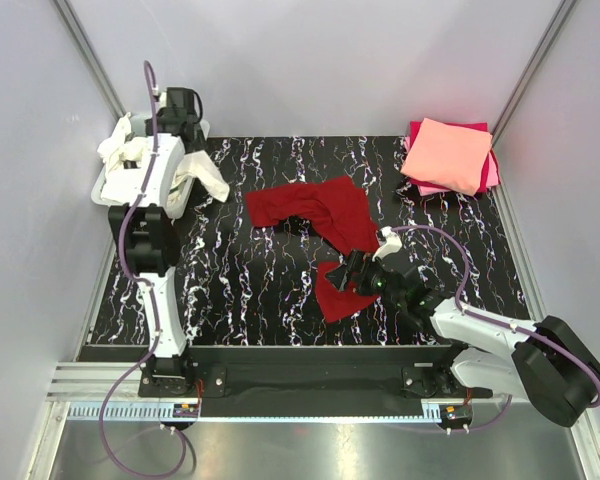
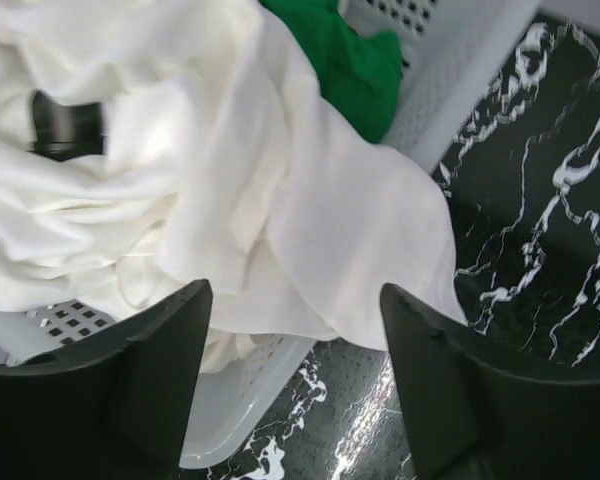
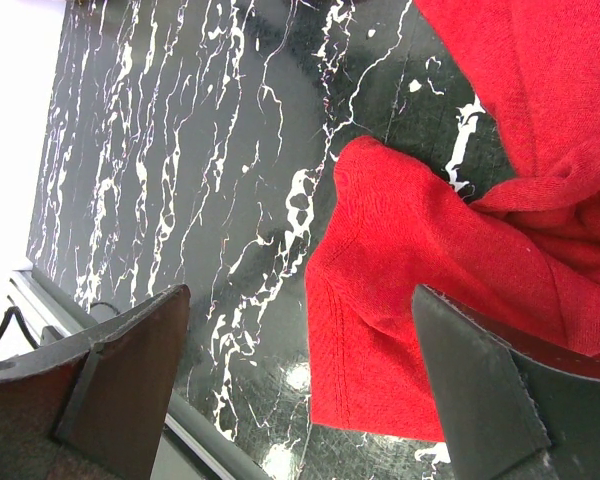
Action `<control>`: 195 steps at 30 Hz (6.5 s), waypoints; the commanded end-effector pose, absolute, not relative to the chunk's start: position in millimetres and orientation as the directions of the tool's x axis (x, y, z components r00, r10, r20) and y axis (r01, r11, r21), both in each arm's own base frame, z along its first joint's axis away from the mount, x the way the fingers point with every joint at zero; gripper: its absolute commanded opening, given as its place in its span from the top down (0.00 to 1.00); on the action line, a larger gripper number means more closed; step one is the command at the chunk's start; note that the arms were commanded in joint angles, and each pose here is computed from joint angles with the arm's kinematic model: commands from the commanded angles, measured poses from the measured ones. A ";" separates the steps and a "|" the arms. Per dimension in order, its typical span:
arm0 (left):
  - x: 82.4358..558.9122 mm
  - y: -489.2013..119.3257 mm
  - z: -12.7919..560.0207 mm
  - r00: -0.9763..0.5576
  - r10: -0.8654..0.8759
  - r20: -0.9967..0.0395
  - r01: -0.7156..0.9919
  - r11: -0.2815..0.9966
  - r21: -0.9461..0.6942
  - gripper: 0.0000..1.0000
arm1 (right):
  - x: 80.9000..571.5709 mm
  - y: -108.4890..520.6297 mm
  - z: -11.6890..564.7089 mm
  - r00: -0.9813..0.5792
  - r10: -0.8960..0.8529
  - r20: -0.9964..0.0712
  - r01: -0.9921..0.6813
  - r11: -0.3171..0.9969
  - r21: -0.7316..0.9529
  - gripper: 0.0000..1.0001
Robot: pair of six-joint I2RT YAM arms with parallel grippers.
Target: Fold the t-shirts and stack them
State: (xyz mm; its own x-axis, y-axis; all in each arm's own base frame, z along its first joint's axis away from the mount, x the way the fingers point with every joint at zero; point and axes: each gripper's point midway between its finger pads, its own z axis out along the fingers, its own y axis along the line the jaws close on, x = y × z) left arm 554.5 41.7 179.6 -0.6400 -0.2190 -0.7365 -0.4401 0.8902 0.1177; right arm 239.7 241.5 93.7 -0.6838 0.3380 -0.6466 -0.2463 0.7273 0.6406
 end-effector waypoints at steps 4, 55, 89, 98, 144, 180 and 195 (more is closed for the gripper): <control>553.2 62.3 203.9 -0.564 -0.277 -0.778 -0.500 0.864 0.055 0.13 | 250.5 251.9 123.0 -0.636 0.361 -0.682 -0.309 0.691 0.653 0.00; 504.2 129.3 389.1 -0.128 -0.370 -0.920 -0.601 0.767 -0.224 0.66 | 250.7 255.0 119.6 -0.646 0.347 -0.679 -0.313 0.691 0.651 0.00; 452.7 -14.6 404.0 -0.183 0.840 -0.511 -0.306 0.445 0.842 0.01 | 248.8 267.0 115.4 -0.685 0.299 -0.664 -0.339 0.676 0.654 0.00; 514.1 34.0 391.6 -0.325 0.697 -0.639 -0.337 0.546 0.767 0.01 | 247.5 268.0 114.7 -0.692 0.285 -0.663 -0.346 0.675 0.651 0.00; 271.8 -103.4 190.7 -0.644 -0.140 -0.752 0.057 0.972 -0.229 0.01 | 313.7 166.8 112.9 -0.802 0.278 -0.529 0.126 0.944 0.305 0.23; 262.3 -92.8 187.3 -0.615 -0.146 -0.775 0.029 0.978 -0.207 0.01 | 196.4 264.1 189.9 -0.853 -0.183 -0.490 -0.440 0.758 0.483 0.58; 260.9 -130.9 149.9 -0.697 -0.266 -0.666 0.024 0.919 -0.393 0.04 | 153.3 192.3 114.5 -0.939 0.050 -0.339 -0.088 0.920 0.381 0.29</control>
